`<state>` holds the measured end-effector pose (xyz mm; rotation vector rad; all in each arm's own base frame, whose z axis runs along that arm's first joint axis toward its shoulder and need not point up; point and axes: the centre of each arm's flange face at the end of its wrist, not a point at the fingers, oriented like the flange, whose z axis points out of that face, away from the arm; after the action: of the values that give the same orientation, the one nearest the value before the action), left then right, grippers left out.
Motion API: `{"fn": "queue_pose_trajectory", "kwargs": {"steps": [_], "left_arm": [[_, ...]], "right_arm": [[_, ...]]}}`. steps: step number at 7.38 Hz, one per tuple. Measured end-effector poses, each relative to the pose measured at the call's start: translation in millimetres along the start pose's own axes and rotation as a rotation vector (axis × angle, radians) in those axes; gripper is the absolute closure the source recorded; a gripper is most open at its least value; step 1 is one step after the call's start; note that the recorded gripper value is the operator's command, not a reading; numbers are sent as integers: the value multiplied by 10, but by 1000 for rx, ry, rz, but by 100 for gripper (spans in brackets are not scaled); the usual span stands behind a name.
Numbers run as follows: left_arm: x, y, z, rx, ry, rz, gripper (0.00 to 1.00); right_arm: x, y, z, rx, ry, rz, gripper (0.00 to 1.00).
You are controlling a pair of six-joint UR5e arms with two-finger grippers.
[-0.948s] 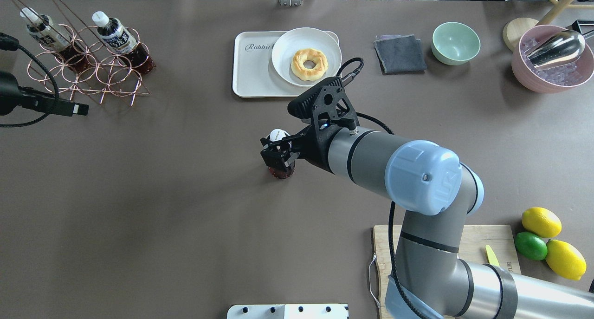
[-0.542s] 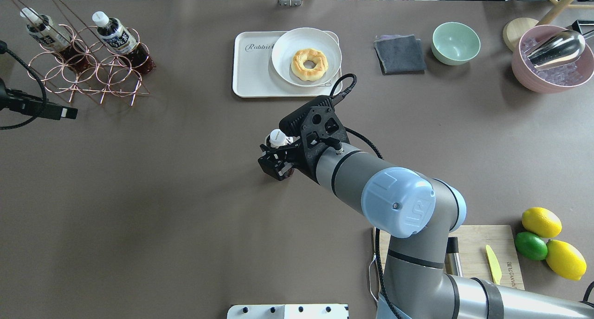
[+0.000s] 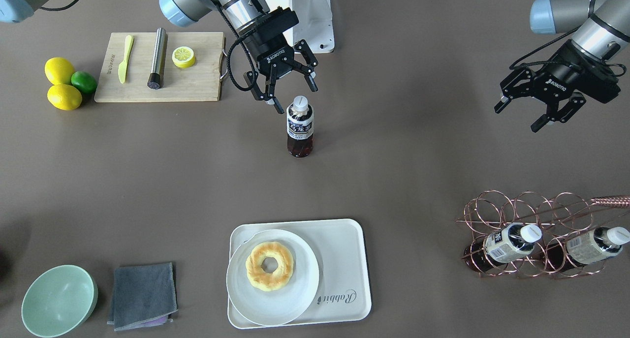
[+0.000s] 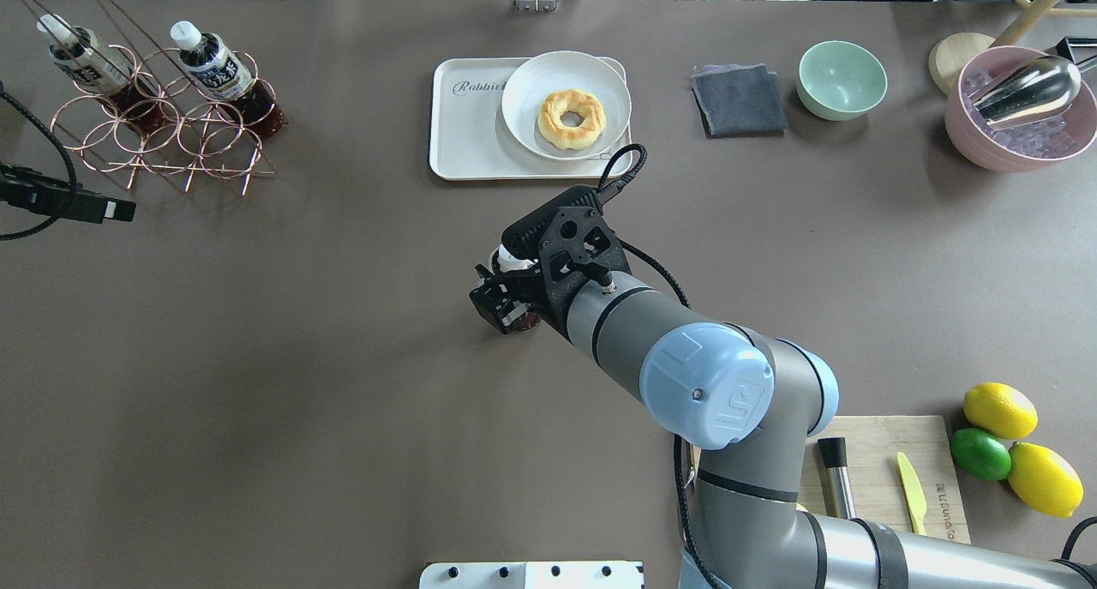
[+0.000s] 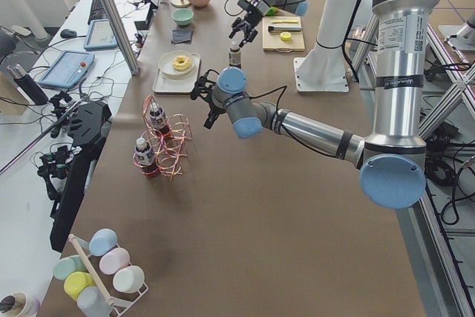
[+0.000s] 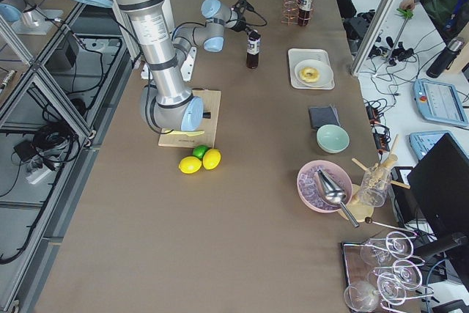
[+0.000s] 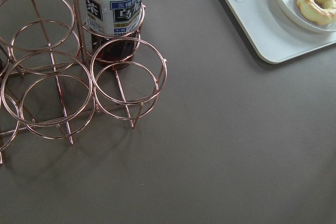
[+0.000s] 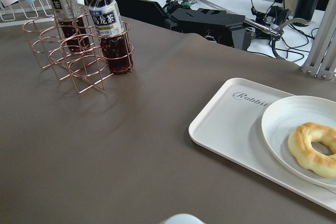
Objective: Place tea on tray
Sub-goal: 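Grasp the standing tea bottle with the right gripper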
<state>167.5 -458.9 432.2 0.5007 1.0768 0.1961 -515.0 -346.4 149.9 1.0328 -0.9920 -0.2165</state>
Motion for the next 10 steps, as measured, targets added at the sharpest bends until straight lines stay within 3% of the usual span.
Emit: {"fn": "queue_pose_trajectory", "kwargs": {"steps": [2,3,4,5,8,10], "left_arm": [[3,-11,-1,2,0,1,2],[2,-13,1,2,0,1,2],[6,-20,5,2,0,1,2],[16,-32,9,3,2,3,2],[27,-52,16,4,3,4,2],[40,-56,9,5,5,6,2]], "right_arm": [[-18,33,33,-2,8,-3,22],[-17,44,48,-2,12,-4,43],[-20,47,55,-2,13,-5,78],[-21,47,57,-2,13,-5,100],[-79,-33,41,9,3,1,100],[-162,-344,-6,49,-8,16,100]]}}
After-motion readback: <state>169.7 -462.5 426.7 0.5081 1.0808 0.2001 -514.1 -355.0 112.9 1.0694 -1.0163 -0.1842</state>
